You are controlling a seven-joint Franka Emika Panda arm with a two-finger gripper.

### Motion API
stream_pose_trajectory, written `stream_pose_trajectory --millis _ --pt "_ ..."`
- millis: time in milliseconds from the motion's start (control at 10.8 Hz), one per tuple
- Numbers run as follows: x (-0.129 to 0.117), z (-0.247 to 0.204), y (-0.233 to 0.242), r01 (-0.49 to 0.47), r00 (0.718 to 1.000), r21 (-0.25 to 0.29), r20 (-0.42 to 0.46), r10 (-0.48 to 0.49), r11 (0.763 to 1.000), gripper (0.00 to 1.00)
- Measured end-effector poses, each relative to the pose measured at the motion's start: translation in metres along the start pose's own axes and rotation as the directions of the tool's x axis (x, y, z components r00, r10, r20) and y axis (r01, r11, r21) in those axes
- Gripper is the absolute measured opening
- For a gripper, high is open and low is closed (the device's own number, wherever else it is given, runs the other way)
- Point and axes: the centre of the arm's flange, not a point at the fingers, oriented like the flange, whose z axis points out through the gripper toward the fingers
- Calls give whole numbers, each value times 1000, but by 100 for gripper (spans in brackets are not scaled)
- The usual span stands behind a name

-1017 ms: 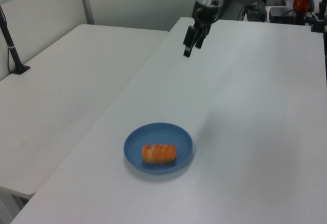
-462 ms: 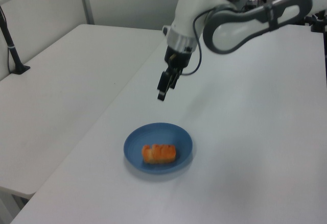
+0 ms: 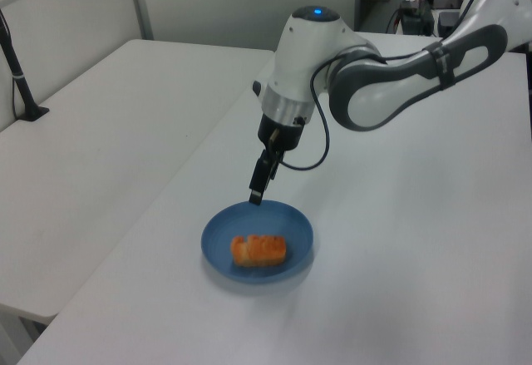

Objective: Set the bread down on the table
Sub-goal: 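Move the open gripper over the orange bread on the blue plate, then lower the gripper and close it on the orange bread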

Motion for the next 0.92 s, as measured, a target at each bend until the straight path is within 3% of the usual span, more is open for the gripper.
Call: stream_pose_trajectory --millis 462,925 --pt "-31 52 -47 78 996 -16 35 -77 997 97" --pt "-30 71 -43 98 995 -32 -8 -98 995 92"
